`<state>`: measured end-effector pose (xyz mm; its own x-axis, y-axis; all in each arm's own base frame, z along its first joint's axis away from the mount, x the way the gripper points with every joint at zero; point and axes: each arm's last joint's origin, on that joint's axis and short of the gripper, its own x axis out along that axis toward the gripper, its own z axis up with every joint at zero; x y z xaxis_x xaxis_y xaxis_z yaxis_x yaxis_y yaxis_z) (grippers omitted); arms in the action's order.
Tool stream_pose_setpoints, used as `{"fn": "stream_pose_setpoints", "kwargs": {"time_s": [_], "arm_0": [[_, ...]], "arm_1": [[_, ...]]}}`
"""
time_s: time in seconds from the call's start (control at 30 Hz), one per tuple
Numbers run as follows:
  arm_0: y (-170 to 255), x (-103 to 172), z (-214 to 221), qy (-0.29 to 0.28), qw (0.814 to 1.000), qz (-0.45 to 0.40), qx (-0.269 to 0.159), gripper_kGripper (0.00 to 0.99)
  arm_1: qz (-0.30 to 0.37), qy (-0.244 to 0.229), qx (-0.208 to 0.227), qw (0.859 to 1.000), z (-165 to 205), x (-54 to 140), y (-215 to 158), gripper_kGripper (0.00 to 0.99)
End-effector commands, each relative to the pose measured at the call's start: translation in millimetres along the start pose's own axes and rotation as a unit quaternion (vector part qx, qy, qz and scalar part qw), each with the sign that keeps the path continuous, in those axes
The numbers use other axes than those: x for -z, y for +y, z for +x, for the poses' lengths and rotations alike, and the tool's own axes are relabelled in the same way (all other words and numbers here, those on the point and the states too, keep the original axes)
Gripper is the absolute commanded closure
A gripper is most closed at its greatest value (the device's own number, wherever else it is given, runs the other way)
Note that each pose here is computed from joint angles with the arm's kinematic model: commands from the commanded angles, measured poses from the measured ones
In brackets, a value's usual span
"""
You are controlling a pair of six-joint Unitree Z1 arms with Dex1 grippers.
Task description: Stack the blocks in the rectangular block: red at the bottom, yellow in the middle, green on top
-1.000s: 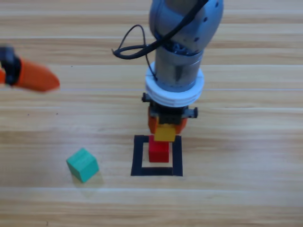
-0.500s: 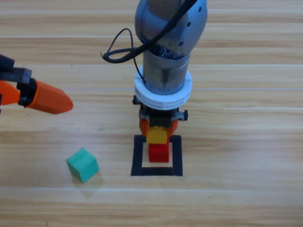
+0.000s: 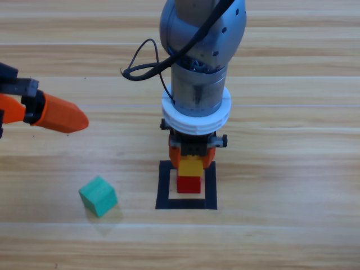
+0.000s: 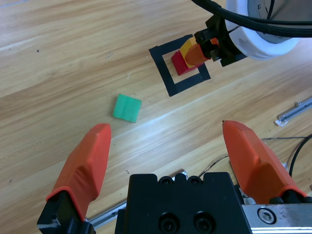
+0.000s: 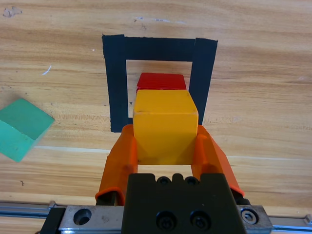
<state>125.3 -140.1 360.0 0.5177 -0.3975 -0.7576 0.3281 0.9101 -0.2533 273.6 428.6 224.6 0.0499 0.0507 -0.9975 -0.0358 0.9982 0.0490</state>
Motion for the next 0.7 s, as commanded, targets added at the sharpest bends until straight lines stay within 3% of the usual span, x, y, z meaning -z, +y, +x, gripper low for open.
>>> {"fn": "stream_pose_setpoints", "kwargs": {"time_s": [0.03,0.2,0.23,0.3,0.37,0.57,0.7], "arm_0": [[3,6,8,0.007,1.000,-0.006,-0.007,0.011],[4,7,9,0.009,1.000,-0.005,-0.008,0.011],[4,7,9,0.008,1.000,-0.005,-0.008,0.011],[4,7,9,0.008,1.000,-0.005,-0.008,0.011],[4,7,9,0.010,1.000,-0.004,-0.008,0.011],[4,8,11,0.010,1.000,-0.004,-0.009,0.011],[4,8,11,0.011,1.000,-0.002,-0.008,0.011]], "arm_1": [[-0.014,0.024,0.026,0.999,29,15.2,13,0.838],[-0.017,0.023,0.030,0.999,32,14.8,14,0.830],[-0.017,0.023,0.031,0.999,33,14.8,14,0.781],[-0.018,0.024,0.033,0.999,36,14.5,14,0.511],[-0.022,0.019,0.027,0.999,34,12.8,16,0.011],[-0.032,-0.002,0.015,0.999,12,9.5,19,0.000],[-0.063,-0.056,-0.012,0.996,-45,21.1,15,0.000]]}}
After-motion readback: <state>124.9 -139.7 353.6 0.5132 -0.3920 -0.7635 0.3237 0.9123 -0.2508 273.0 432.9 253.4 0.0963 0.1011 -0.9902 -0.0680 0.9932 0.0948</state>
